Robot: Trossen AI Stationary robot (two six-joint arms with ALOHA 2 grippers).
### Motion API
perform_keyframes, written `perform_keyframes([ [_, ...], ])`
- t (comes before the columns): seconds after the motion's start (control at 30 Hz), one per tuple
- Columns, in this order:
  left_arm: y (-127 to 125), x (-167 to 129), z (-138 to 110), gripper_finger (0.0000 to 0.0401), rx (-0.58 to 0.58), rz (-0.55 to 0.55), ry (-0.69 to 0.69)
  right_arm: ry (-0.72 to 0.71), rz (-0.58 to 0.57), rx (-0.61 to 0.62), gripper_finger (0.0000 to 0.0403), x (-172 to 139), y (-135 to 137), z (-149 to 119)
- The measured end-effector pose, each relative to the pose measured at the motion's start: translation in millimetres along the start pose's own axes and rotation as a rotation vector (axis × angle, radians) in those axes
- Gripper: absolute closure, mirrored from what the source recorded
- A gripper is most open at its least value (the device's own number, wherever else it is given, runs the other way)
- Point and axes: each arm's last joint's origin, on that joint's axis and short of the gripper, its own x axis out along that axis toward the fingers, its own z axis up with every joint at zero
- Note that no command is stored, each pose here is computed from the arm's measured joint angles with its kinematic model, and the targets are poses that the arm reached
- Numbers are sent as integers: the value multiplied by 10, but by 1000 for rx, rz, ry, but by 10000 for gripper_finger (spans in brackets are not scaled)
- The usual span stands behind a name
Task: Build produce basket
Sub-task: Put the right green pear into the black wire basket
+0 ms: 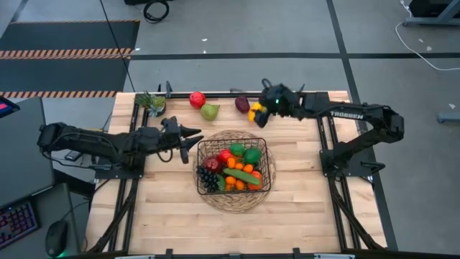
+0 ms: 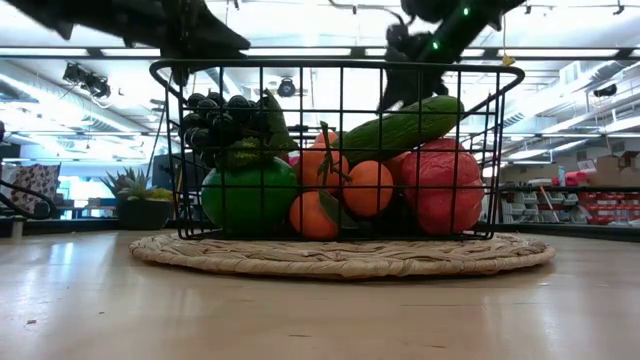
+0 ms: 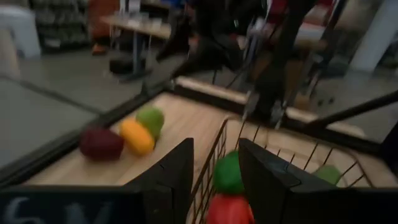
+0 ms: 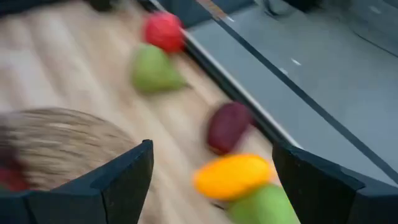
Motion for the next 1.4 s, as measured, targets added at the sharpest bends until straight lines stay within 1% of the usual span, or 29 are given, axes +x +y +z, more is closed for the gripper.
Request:
perform_keyframes([
  [0.07,-13,4,63,268,10,12,46,48,-54,8,72,40,-181,-27],
  [0.17,-35,4,161,266,15,10,44,113,-106,32,73,129,-440,-70],
  [0.4,-74,-1,349,266,100,1,-3,201,-54,74,73,385,-853,-166],
  [0.53,-93,-9,445,262,163,-2,-22,283,-17,118,72,563,-1004,-282],
  [0.63,-85,-9,479,258,208,6,-18,359,28,129,67,707,-1035,-389],
  [0.7,-51,-5,482,256,226,29,-6,398,50,106,63,775,-1030,-444],
  [0.8,61,9,484,252,233,125,16,443,68,87,58,841,-1019,-506],
  [1.03,406,43,448,244,238,307,112,463,51,53,52,944,-1019,-553],
  [1.2,576,50,424,244,215,338,167,476,94,65,52,1075,-1006,-613],
  [1.4,697,42,398,244,206,368,216,506,102,65,52,1237,-992,-696],
])
